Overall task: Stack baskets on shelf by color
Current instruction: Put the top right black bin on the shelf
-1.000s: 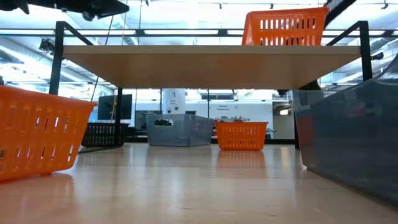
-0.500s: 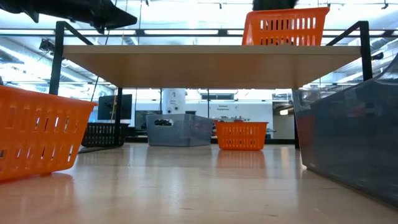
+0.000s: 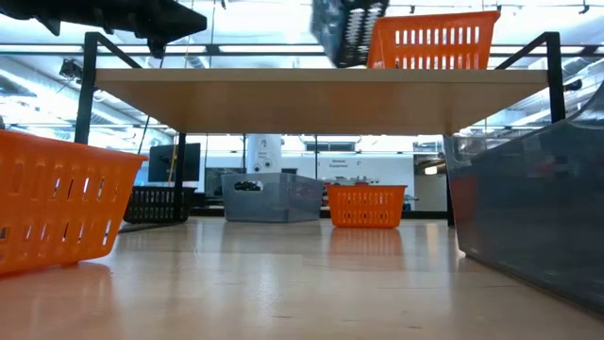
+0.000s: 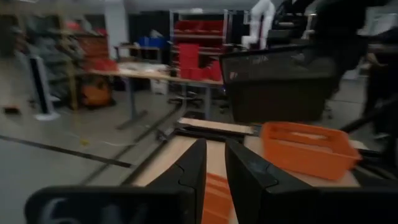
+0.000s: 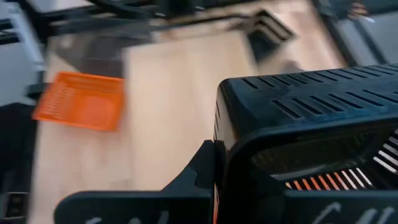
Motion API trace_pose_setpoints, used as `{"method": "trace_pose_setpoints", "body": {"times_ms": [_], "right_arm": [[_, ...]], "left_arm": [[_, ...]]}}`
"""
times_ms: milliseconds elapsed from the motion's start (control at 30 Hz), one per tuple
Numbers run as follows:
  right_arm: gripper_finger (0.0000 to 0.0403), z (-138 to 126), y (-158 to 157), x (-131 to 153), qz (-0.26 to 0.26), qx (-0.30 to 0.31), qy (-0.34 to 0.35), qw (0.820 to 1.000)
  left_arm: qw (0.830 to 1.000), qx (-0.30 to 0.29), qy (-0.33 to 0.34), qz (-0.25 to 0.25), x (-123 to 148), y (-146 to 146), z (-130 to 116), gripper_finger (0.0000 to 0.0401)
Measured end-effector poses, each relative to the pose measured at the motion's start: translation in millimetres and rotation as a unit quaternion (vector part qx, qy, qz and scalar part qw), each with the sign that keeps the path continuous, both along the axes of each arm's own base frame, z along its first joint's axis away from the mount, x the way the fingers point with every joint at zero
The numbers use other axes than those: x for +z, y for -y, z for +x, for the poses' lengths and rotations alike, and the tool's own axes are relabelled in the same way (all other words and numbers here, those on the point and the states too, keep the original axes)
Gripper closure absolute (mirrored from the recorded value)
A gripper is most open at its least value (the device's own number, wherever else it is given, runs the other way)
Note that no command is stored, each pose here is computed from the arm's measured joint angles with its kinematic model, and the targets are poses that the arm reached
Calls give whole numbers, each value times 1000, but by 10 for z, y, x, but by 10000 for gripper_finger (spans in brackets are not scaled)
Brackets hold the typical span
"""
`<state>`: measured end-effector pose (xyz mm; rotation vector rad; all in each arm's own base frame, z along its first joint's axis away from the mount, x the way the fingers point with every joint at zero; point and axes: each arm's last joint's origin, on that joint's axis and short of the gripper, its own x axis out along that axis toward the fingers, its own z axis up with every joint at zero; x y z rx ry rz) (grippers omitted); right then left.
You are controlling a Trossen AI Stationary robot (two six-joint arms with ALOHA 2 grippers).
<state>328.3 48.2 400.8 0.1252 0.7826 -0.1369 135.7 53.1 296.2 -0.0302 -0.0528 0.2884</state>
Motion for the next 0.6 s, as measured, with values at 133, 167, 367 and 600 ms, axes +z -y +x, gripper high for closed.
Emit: {"method": "trace_pose_setpoints", "body": {"times_ms": [133,167,367,600], "right_arm": [[395,197,-277,-200,-7,5,-5,1000],[395,234,-317,-255,-7,2,-12,1000],[395,448,-427,-573,-5,-14,-51,999],[391,536,-424,-670,-4,-20,-57,998]], "left_arm": [[999,-45,-3,-31,-19,32,9,334],[998,-54,-8,-38,-32,44,14,333],[991,-96,-60,-65,-140,157,44,337],[982,-153,-86,-70,-185,348,77,338]]}}
